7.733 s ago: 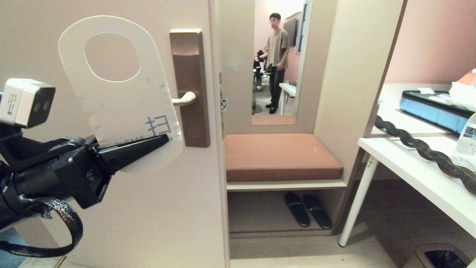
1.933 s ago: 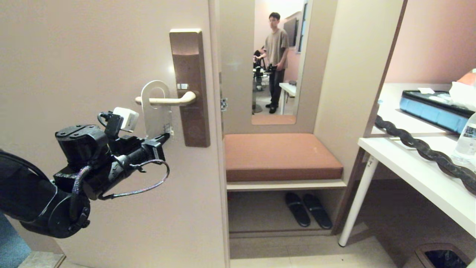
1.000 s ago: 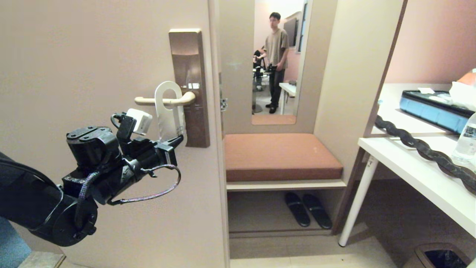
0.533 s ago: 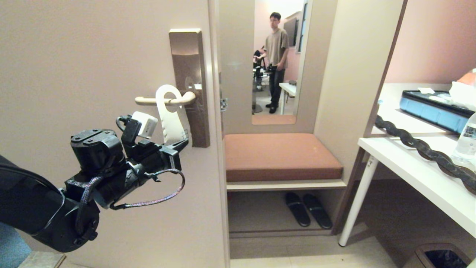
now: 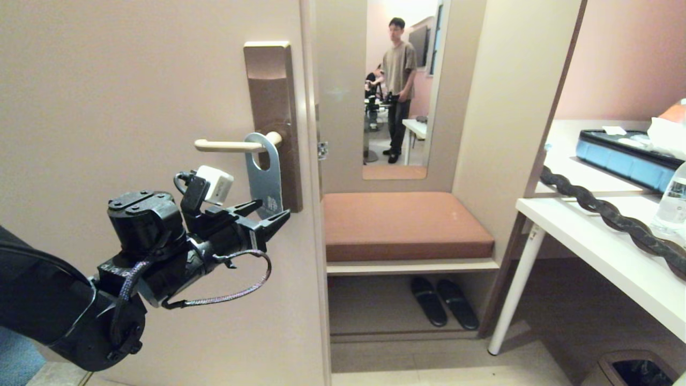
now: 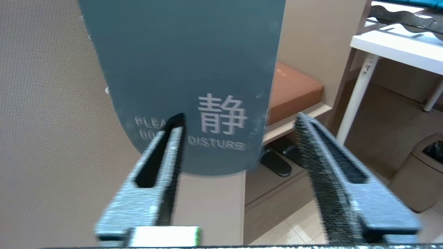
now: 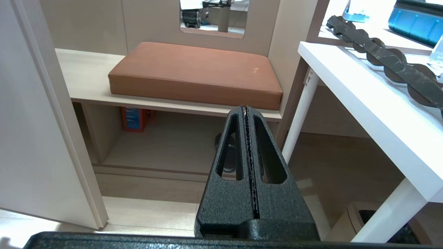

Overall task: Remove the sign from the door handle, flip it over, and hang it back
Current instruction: Hang the sign back with the other side facing out

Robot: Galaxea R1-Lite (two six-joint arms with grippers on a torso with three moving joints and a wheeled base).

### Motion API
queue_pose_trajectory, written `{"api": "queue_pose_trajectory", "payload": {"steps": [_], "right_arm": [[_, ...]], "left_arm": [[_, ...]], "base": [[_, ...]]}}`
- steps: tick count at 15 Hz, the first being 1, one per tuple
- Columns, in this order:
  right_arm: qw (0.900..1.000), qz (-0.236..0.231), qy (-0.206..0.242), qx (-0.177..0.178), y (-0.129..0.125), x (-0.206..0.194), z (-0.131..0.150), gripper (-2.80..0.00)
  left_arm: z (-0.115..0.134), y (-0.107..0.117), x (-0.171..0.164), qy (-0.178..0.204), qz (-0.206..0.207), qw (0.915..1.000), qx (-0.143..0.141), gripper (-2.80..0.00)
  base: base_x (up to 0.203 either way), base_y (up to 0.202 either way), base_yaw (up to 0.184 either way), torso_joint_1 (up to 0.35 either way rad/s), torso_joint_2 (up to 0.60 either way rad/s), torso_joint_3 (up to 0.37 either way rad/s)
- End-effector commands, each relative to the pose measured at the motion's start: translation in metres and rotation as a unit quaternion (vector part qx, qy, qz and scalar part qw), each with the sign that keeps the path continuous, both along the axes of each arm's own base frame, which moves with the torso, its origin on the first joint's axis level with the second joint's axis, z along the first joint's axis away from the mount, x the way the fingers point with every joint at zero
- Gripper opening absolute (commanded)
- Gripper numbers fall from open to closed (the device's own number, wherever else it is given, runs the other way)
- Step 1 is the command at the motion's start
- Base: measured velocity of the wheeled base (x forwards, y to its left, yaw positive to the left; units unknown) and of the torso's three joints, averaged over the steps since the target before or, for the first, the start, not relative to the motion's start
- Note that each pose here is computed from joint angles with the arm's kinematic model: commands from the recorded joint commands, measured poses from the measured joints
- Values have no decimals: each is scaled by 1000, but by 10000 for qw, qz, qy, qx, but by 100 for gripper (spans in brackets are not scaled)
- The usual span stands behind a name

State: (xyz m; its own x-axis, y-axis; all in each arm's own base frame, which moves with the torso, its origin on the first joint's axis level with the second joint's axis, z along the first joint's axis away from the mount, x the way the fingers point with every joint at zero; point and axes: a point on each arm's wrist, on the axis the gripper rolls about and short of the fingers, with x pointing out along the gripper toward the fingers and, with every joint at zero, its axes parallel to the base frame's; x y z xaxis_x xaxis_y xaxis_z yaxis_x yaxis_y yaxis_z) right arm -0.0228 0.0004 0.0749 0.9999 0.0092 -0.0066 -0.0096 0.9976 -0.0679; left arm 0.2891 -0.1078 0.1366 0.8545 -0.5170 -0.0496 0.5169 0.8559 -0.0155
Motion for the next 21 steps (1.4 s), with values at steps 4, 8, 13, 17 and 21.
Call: {"api": "queue_pose_trajectory", "payload": {"steps": [4,8,13,17,21], "right_arm": [[10000,2,-2,-5,0,0,0,-280],[10000,4,-2,-5,0,0,0,-280],[10000,8,-2,-5,0,0,0,-280],[10000,8,-2,-5,0,0,0,-280],[10000,8,-2,-5,0,0,0,-280]], "left_arm": [[-2,5,-10,50,26,10000,-8,0],[3,30,-11,-223,418,9988,-105,0],[4,49,-8,-406,709,9966,-146,-131],[2,48,-6,-376,686,9968,-138,-280],[0,47,2,-377,678,9969,-138,-280]], "base": [[0,0,0,0,0,0],[0,0,0,0,0,0],[0,0,0,0,0,0],[0,0,0,0,0,0],[0,0,0,0,0,0]]}}
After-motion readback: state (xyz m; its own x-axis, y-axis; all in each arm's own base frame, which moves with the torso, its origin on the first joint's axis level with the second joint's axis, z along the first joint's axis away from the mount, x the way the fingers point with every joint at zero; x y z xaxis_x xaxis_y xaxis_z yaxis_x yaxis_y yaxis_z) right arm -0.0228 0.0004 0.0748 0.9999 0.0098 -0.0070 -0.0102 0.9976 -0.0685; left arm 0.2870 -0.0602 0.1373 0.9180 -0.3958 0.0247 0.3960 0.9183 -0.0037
